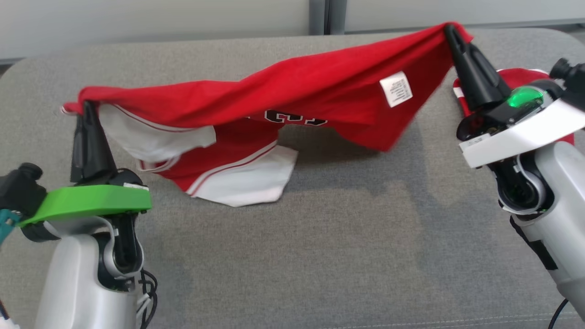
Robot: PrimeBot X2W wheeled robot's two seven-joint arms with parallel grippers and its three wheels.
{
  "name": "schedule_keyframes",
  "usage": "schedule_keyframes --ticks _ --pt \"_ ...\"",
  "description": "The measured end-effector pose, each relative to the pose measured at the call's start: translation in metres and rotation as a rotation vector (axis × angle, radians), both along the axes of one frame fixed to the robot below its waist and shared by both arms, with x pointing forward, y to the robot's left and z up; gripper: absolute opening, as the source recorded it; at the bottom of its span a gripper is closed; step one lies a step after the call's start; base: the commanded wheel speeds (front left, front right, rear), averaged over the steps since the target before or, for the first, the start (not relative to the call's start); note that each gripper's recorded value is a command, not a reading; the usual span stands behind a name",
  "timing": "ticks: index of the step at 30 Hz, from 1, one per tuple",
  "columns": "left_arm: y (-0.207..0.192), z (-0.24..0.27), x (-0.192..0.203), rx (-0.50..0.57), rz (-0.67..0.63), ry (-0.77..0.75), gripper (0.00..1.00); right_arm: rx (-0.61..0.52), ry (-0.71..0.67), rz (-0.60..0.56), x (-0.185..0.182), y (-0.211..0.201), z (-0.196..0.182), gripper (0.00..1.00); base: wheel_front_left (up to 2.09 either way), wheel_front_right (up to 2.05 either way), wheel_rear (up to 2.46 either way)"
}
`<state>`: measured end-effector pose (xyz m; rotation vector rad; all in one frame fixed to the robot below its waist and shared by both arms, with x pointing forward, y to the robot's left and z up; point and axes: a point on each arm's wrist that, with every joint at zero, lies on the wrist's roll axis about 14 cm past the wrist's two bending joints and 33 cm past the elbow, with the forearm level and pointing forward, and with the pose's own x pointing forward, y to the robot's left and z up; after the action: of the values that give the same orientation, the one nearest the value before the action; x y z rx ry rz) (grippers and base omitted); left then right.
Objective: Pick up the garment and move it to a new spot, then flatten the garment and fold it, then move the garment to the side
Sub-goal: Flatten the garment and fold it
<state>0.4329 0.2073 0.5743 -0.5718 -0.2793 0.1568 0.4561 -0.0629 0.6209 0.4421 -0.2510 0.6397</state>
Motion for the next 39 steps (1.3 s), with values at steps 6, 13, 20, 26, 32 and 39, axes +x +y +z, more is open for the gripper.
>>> schedule_keyframes --ticks 6,13,20,26,32,39 --pt "0.000 0.070 -0.017 -0.003 -0.008 -0.215 0.00 0.095 -0.166 -0.041 -0.024 -0.023 0.067 0.00 0.00 0.00 0.00" --pt "-0.032 0.087 -0.014 0.019 -0.167 -0.179 0.00 0.136 -0.163 -0.044 -0.038 -0.037 0.082 0.00 0.00 0.00 0.00" --pt "-0.024 0.076 0.027 0.035 -0.183 -0.023 0.00 -0.021 -0.010 -0.071 0.009 -0.018 0.057 0.00 0.00 0.00 0.00" --pt "-0.028 0.229 0.013 0.005 -0.181 -0.445 0.00 0.234 -0.414 -0.132 -0.004 -0.040 0.219 0.00 0.00 0.00 0.00" --pt "-0.048 0.092 0.030 -0.010 -0.281 -0.012 0.00 0.008 0.176 -0.075 0.022 -0.008 0.017 0.00 0.00 0.00 0.00" --pt "-0.062 -0.147 -0.044 -0.103 -0.330 0.681 0.00 -0.106 0.717 -0.075 -0.036 -0.011 -0.175 0.00 0.00 0.00 0.00"
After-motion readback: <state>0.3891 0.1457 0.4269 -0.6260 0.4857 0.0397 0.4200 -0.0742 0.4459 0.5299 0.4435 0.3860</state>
